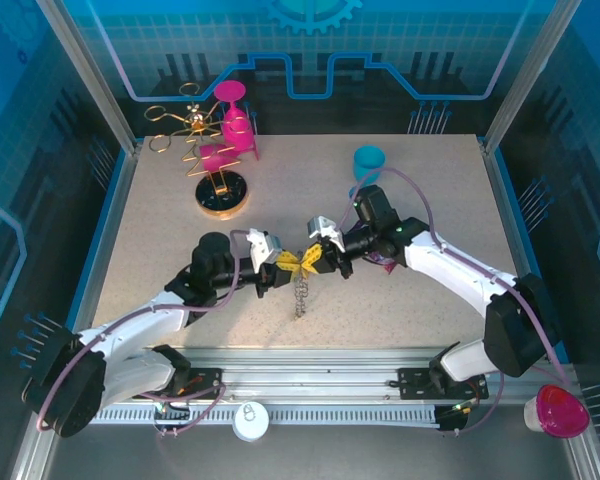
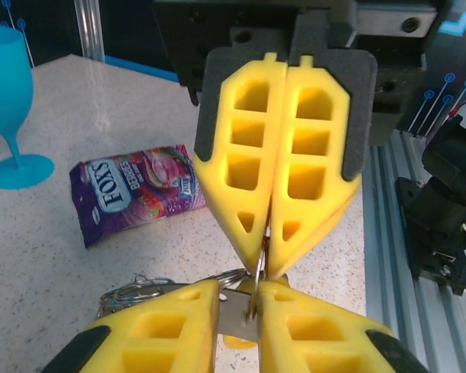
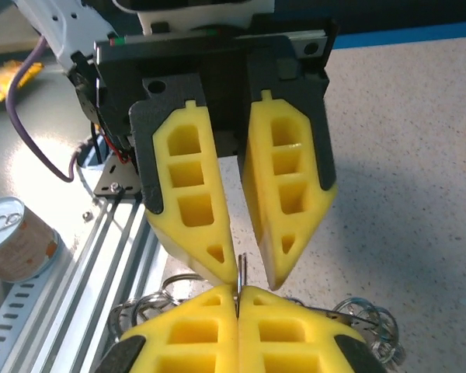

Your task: Put the keys on the keyring

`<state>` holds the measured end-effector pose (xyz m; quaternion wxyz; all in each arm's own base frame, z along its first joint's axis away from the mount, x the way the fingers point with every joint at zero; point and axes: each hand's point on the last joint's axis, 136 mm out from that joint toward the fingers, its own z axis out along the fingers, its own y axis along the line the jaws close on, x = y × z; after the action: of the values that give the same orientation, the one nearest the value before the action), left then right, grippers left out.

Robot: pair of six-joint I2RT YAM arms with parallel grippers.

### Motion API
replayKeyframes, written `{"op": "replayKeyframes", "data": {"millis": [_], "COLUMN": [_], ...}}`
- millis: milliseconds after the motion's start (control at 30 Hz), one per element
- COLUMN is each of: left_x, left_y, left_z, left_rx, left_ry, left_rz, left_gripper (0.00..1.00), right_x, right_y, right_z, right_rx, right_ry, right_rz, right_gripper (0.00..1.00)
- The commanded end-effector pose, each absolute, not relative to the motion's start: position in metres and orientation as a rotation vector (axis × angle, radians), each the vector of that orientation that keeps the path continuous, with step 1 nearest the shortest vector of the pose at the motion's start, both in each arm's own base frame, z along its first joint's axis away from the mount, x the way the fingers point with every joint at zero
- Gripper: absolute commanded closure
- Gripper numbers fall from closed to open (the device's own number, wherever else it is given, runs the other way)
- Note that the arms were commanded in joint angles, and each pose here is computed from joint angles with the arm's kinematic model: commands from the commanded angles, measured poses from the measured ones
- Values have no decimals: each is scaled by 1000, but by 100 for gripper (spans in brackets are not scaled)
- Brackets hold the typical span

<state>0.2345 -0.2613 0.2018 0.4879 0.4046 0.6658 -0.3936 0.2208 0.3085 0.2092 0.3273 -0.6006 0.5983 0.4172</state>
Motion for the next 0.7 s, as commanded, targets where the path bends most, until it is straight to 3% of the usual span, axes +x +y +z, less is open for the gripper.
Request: {"op": "replayKeyframes", "data": {"millis": [0,167,333,367,400,467,500,667], "left_x": [238,238,237,237,236,234,231,226], "left_y": [-259,-261,-265,-266,-267,-267,-267,-266], "left_z": [197,196,204,206,210,215,217,224], "left_rx": [1059,1106,1119,1120,1117,1109,1111,1102], "left_ry": [1704,1728,1681,1662,1638,1591,1558,1470], "left_rz": [-875,-872,-890,-895,-900,-904,-906,-902], "left_gripper": [81,82,100,100,100,100,100,100], "right_x": [204,202,200,202,207,217,221,224], "right_y": [304,312,325,325,323,315,310,295], "right_z": [202,207,227,229,230,234,231,220], "right_rx": [-1766,-1831,-1778,-1758,-1717,-1625,-1576,-1503], "right_ry": [1590,1588,1528,1533,1550,1570,1585,1623], "right_rz": [1002,988,1069,1065,1060,1056,1065,1074], "right_gripper": [100,100,100,100,97,78,74,67]}}
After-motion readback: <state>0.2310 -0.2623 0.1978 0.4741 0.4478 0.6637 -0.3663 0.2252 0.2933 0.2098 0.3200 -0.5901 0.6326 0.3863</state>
